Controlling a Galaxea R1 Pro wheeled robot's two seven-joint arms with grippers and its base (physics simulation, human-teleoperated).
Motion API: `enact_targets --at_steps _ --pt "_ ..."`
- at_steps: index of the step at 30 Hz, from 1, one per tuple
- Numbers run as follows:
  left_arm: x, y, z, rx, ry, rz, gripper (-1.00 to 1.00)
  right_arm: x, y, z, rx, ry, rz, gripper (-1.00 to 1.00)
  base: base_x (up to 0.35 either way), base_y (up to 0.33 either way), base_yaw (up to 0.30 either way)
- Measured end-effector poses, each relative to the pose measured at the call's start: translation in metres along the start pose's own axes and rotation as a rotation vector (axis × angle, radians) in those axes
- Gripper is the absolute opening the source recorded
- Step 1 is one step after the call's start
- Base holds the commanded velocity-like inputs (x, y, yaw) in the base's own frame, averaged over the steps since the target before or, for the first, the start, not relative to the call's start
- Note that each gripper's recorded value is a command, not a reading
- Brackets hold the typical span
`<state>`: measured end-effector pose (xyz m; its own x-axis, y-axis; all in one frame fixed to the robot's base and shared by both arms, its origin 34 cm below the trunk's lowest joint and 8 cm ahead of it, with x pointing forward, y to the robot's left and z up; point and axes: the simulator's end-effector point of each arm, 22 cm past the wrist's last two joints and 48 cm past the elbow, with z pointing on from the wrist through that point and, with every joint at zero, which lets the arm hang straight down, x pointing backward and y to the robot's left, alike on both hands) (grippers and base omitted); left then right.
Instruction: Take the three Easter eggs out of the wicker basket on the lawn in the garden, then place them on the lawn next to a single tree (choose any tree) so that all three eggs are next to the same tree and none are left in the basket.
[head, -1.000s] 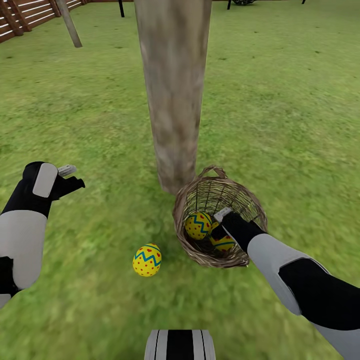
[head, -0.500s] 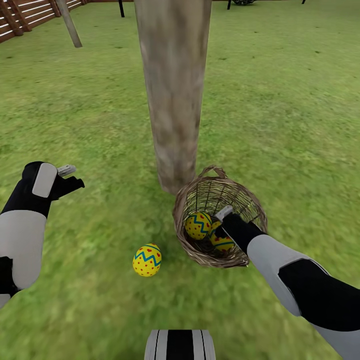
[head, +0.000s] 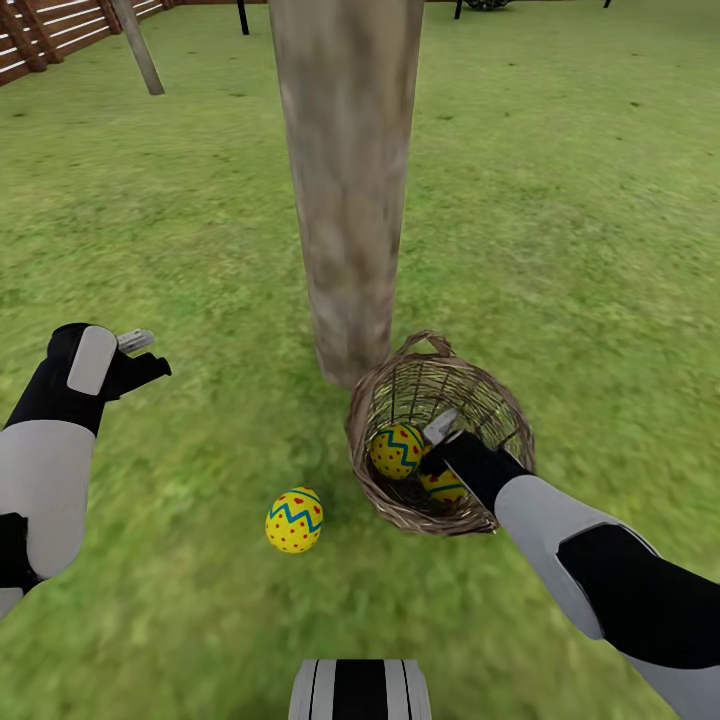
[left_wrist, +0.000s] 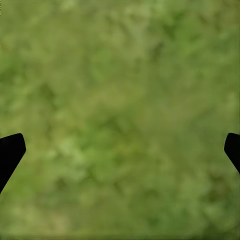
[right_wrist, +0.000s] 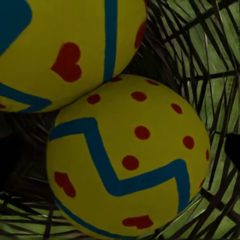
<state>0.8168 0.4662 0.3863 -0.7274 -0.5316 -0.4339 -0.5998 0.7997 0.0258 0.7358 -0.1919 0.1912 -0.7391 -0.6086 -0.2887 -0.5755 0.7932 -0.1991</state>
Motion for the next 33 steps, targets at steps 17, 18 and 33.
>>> enact_targets --at_steps 17,18,33 --pt "0.013 0.002 0.021 -0.018 0.025 0.008 1.0 0.017 0.012 0.018 -0.029 0.032 -0.003 1.0 0.0 0.0 0.0" --pt "0.013 0.002 0.021 -0.018 0.025 0.008 1.0 0.018 0.011 0.018 -0.028 0.033 -0.003 1.0 0.0 0.0 0.0" --pt "0.013 0.002 0.021 -0.018 0.025 0.008 1.0 0.016 -0.001 0.017 0.026 0.033 -0.005 1.0 0.0 0.0 0.0"
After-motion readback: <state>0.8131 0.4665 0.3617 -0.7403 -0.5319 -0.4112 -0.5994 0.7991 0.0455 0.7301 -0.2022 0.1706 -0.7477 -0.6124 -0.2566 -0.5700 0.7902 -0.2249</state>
